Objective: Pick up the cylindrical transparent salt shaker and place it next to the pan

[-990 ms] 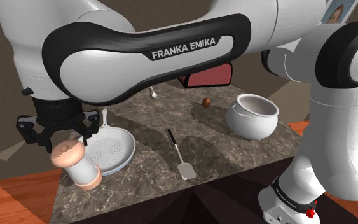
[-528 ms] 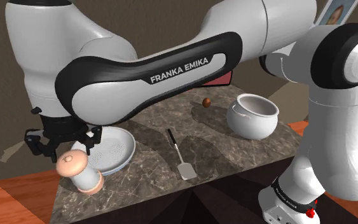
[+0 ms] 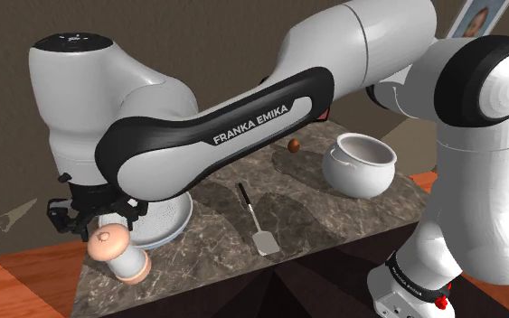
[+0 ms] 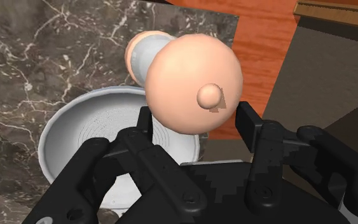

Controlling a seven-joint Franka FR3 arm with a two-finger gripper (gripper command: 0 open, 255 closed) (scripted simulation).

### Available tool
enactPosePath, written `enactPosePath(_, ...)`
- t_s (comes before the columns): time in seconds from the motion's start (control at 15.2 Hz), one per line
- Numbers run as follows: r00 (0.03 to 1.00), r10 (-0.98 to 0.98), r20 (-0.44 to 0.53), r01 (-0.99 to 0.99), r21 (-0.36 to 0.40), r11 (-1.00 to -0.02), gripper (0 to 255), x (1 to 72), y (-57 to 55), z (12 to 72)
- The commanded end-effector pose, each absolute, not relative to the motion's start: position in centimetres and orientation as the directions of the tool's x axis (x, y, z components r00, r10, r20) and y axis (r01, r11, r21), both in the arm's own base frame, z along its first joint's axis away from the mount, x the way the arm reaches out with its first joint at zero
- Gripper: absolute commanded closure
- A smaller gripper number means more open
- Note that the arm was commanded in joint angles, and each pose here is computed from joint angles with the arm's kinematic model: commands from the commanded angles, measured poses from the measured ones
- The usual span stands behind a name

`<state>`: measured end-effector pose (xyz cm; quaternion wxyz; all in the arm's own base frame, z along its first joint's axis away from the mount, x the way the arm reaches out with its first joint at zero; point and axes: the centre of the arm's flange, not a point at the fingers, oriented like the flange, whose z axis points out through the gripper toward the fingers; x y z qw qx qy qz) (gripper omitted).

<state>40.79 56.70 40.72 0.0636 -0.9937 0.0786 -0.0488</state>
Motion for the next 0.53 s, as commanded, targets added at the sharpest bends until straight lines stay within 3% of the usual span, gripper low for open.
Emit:
enactPosePath(0.0,0.983,-0.162,0.087,-0.15,-0.135,-0.98,255,40.77,56.73,40.66)
enactPosePath(0.26,0.983,-0.162,0.087,-0.15,-0.135,-0.98,255,40.77,56.73,40.66)
enactPosePath(0.33,0.983,-0.162,0.087,-0.15,-0.135,-0.98,0,40.77,56.73,40.66)
enactPosePath(0.46,0.983,-0.162,0.087,-0.15,-0.135,-0.98,0,40.77,56.73,40.66)
